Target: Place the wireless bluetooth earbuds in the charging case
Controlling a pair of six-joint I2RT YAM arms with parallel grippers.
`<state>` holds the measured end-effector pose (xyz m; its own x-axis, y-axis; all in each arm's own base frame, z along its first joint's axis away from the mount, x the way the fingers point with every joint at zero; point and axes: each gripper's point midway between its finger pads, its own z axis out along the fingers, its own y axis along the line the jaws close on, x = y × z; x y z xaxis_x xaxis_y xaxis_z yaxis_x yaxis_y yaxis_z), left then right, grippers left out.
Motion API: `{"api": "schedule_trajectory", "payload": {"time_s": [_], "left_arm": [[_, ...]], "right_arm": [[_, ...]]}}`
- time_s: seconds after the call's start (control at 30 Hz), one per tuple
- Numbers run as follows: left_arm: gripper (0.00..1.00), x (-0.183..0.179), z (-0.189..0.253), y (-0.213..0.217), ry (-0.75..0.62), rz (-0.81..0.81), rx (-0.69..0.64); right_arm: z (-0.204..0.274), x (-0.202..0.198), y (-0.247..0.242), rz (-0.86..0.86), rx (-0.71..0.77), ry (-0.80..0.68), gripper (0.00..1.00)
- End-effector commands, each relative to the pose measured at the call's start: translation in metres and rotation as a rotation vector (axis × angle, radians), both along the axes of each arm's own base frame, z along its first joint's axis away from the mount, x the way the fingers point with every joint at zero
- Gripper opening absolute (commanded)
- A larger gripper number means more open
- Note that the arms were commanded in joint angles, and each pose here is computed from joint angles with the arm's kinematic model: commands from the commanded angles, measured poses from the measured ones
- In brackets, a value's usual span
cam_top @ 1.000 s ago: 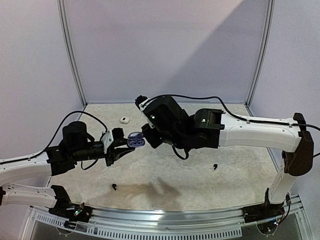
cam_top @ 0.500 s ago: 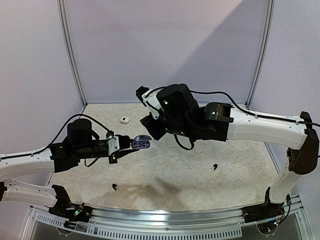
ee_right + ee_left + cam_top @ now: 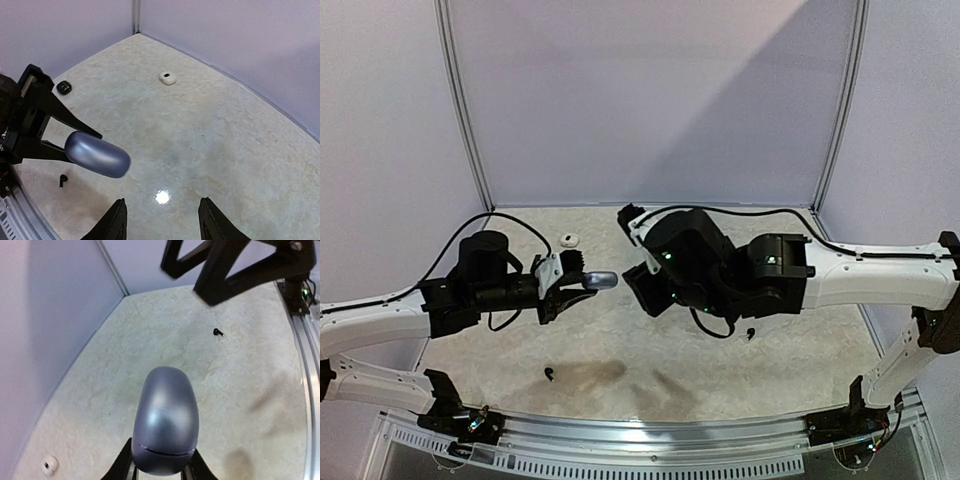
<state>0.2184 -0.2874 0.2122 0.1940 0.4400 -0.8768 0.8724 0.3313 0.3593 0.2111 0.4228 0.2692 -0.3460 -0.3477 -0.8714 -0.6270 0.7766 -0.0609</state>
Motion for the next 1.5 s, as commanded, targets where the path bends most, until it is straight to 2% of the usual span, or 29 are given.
{"api": "schedule_trajectory", "payload": {"time_s": [0.0,0.13,0.27,0.43,0.57,0.67,0.73,0.77,0.8,0.87,0.93,1.0,1.03,1.07,1.13,1.23,1.27,1.33,1.4,1.47], "left_arm": [[0.0,0.026,-0.008,0.019,0.312,0.182,0.0],[0.0,0.046,-0.023,0.045,0.657,0.285,0.098],[0.0,0.07,-0.058,0.064,0.987,0.379,0.215],[0.0,0.117,-0.113,0.086,1.392,0.502,0.219],[0.0,0.158,-0.153,0.109,1.453,0.609,0.169],[0.01,0.161,-0.17,0.115,1.473,0.613,0.158],[0.07,0.156,-0.182,0.124,1.488,0.645,0.184],[0.15,0.153,-0.185,0.127,1.507,0.653,0.178],[0.26,0.148,-0.19,0.131,1.53,0.664,0.173],[0.57,0.145,-0.189,0.139,1.569,0.709,0.147],[0.78,0.142,-0.181,0.146,1.567,0.741,0.13],[0.97,0.142,-0.166,0.154,1.531,0.769,0.117],[0.99,0.142,-0.156,0.157,1.501,0.777,0.118],[0.99,0.143,-0.143,0.158,1.464,0.769,0.121],[0.99,0.145,-0.114,0.158,1.386,0.737,0.109],[0.99,0.146,-0.062,0.159,1.16,0.592,0.162],[0.99,0.139,-0.048,0.161,1.068,0.507,0.222],[0.99,0.113,-0.036,0.176,0.924,0.356,0.431],[0.99,0.092,-0.037,0.212,0.813,0.315,0.699],[0.99,0.084,-0.045,0.259,0.712,0.342,0.975]], "right_arm": [[0.016,0.035,-0.058,-0.192,0.009,-0.013,0.5],[-0.005,0.059,-0.091,-0.284,0.046,0.076,0.5],[-0.021,0.066,-0.109,-0.337,0.061,0.121,0.51],[-0.025,0.065,-0.103,-0.311,0.048,0.134,0.51],[-0.036,0.064,-0.096,-0.287,0.001,0.169,0.51],[-0.045,0.063,-0.092,-0.29,-0.023,0.207,0.52],[-0.049,0.062,-0.09,-0.291,-0.018,0.225,0.53],[-0.049,0.062,-0.088,-0.289,-0.013,0.23,0.54],[-0.05,0.062,-0.087,-0.289,-0.005,0.236,0.56],[-0.049,0.062,-0.084,-0.286,0.008,0.238,0.61],[-0.046,0.064,-0.082,-0.285,0.017,0.232,0.7],[-0.039,0.065,-0.08,-0.281,0.034,0.22,0.84],[-0.036,0.066,-0.077,-0.275,0.044,0.215,0.95],[-0.033,0.066,-0.074,-0.259,0.051,0.209,0.98],[-0.028,0.066,-0.067,-0.221,0.063,0.198,0.99],[-0.021,0.064,-0.054,-0.139,0.064,0.172,0.99],[-0.021,0.063,-0.051,-0.118,0.057,0.168,0.99],[-0.021,0.063,-0.048,-0.082,0.034,0.149,0.99],[-0.022,0.062,-0.046,-0.062,0.018,0.141,0.99],[-0.026,0.062,-0.044,-0.049,0.006,0.14,0.99]]}}
